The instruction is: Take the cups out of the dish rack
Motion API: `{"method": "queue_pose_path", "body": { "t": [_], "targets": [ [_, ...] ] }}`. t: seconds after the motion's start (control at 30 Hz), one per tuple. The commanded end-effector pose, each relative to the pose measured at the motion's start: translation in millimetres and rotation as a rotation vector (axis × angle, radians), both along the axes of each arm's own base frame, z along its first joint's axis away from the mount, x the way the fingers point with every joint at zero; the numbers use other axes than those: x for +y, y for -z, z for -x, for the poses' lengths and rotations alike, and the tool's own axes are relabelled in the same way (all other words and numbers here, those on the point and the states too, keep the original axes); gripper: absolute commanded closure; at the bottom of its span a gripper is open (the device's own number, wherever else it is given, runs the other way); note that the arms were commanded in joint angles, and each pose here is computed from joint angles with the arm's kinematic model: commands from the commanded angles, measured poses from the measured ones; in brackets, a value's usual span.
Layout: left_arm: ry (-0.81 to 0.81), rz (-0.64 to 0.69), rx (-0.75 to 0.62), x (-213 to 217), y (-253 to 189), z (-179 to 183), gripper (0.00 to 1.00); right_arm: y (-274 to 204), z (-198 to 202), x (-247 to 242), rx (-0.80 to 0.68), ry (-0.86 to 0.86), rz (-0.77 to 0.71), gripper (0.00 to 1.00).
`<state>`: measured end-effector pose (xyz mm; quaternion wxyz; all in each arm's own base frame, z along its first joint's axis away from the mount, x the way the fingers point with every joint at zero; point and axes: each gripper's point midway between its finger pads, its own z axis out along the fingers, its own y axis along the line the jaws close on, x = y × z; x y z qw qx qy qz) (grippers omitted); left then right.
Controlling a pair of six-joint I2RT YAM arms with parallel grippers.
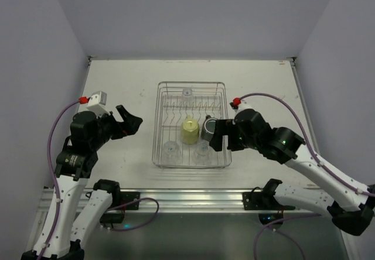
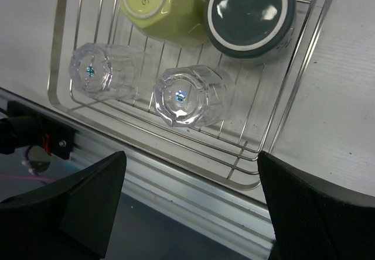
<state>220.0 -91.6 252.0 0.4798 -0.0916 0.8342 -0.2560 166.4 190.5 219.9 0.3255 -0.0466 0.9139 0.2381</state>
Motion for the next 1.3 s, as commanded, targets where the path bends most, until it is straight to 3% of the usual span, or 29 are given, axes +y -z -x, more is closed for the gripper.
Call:
{"method": "queue_pose_path", "body": {
  "t": [0.0, 0.53, 0.83, 1.27],
  "targets": [
    [0.044, -0.021, -0.004, -4, 1, 3, 0.02, -1, -10, 12, -0.027, 0.032, 0.078, 0.05],
    [0.064, -0.013, -0.01, -6, -1, 8, 0.02, 41, -22, 70, 0.036, -0.15, 0.198, 0.02],
    [0.106, 0.006, -0.043, -13, -7, 14, 0.0, 48, -20, 74, -0.004, -0.277, 0.23, 0.01],
    [0.142, 0.017, -0.049, -18, -7, 16, 0.0, 86, -17, 78, 0.077, -0.327, 0.304, 0.01]
  ]
}}
